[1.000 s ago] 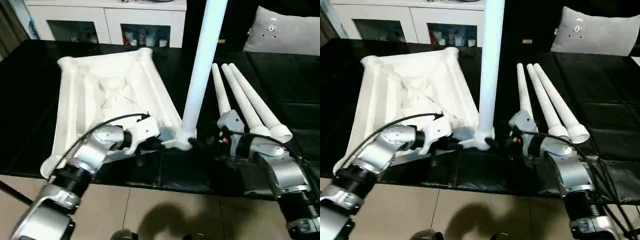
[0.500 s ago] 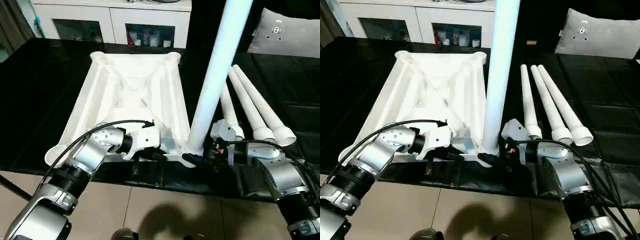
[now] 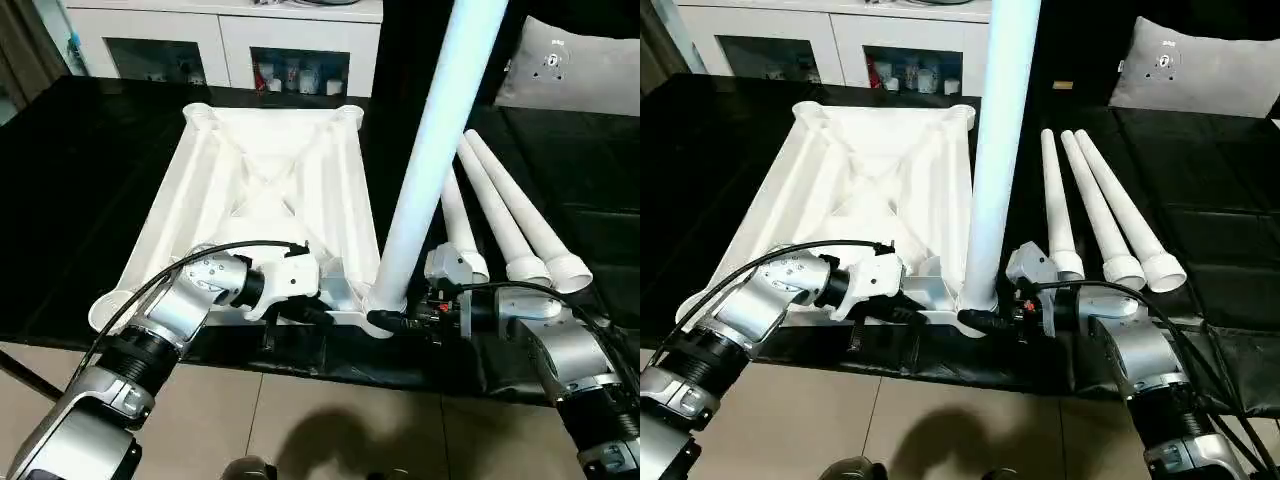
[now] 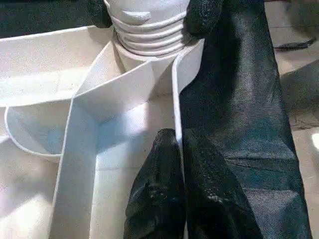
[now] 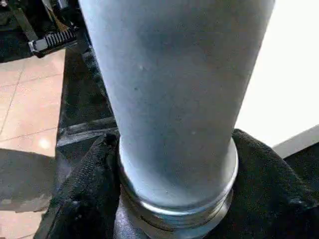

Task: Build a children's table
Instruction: Rotate leg to tighten

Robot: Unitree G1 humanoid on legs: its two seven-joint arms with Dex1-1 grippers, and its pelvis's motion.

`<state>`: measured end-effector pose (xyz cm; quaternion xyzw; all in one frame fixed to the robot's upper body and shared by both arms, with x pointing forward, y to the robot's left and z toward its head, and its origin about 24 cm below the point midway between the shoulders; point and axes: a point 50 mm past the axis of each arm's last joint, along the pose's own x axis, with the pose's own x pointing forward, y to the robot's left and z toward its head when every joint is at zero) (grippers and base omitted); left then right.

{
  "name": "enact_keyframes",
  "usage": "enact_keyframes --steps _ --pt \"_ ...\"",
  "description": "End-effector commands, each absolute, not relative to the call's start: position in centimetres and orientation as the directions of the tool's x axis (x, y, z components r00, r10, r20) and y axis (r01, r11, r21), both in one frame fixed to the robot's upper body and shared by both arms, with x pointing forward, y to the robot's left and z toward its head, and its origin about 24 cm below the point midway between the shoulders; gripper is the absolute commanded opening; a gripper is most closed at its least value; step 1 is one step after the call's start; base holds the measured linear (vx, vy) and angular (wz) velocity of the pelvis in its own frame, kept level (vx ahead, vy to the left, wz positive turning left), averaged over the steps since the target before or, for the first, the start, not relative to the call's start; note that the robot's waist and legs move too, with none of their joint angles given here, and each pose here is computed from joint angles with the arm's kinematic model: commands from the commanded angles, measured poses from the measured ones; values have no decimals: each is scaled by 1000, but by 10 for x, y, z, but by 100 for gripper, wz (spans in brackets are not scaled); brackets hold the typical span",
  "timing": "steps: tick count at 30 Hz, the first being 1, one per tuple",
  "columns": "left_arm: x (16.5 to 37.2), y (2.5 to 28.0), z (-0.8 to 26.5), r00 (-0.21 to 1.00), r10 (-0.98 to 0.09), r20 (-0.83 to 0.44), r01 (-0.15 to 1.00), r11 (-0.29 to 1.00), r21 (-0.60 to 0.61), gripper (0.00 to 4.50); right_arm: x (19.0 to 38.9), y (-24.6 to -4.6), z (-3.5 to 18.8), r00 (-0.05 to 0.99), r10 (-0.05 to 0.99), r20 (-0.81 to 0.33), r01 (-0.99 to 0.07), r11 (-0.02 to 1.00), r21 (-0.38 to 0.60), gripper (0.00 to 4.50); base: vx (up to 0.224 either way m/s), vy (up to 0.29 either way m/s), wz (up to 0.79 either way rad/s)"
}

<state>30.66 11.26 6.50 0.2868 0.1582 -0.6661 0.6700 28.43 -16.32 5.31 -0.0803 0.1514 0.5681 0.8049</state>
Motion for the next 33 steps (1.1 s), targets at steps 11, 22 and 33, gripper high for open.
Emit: enact_keyframes --steps 11,22,33 --pt "301 84 62 181 -842 -508 983 149 104 0 293 -131 45 509 817 -271 -838 542 63 275 0 0 0" --pt "316 13 71 496 -783 -376 858 509 70 0 314 -111 33 767 577 -282 -585 809 61 274 0 0 0" --pt "316 35 65 479 -757 -445 872 466 147 0 316 -131 48 806 572 -152 -570 819 61 397 0 0 0"
